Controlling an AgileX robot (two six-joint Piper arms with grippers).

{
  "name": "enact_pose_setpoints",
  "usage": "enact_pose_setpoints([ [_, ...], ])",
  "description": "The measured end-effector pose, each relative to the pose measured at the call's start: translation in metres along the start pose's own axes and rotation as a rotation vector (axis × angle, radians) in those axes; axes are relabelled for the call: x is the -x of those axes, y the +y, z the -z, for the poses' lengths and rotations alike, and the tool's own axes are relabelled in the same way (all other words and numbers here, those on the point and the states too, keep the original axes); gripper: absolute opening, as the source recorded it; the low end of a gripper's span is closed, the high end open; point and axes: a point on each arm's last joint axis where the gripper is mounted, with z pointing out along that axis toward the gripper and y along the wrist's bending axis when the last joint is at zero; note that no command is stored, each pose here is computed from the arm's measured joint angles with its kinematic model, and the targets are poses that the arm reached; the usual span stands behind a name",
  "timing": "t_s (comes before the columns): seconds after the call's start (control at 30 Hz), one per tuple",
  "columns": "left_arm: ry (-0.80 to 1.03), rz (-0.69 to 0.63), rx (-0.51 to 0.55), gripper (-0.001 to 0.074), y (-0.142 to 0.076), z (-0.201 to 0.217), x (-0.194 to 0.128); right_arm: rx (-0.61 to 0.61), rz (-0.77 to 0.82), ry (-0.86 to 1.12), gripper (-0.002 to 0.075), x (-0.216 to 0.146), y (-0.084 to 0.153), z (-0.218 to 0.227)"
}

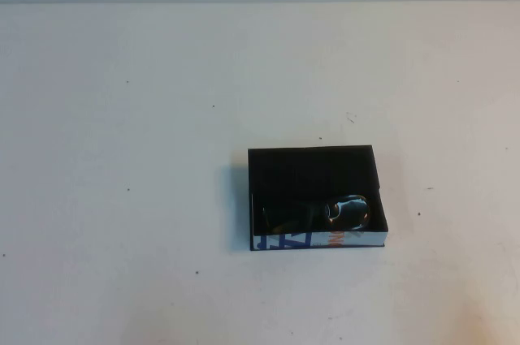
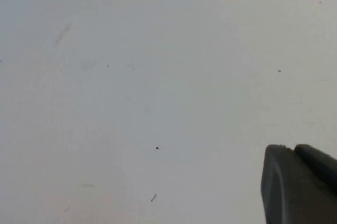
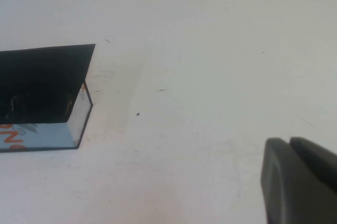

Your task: Take glasses out of glasses case

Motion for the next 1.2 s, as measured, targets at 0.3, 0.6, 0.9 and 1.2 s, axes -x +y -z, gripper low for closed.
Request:
enact_pose_setpoints([
  [0.3,0.0,0.0,0.0,-0.0004,0.0,0.0,0.0,0.0,0.0,0.0,-0.0018,0.0,0.0,0.0],
  [0.6,0.0,0.0,0.0,-0.0004,0.0,0.0,0.0,0.006,-0.018,0.0,-0.0018,0.0,0.001,0.0],
  [0.9,0.0,0.0,0.0,-0.0004,0.0,0.0,0.0,0.061,-0.191,-0.002,-0.0018,0.001,0.006,0.0],
  [1.2,0.0,0.0,0.0,-0.0004,0.0,0.0,0.0,0.248,-0.8,-0.023,-0.0018,0.01,0.019,0.003],
])
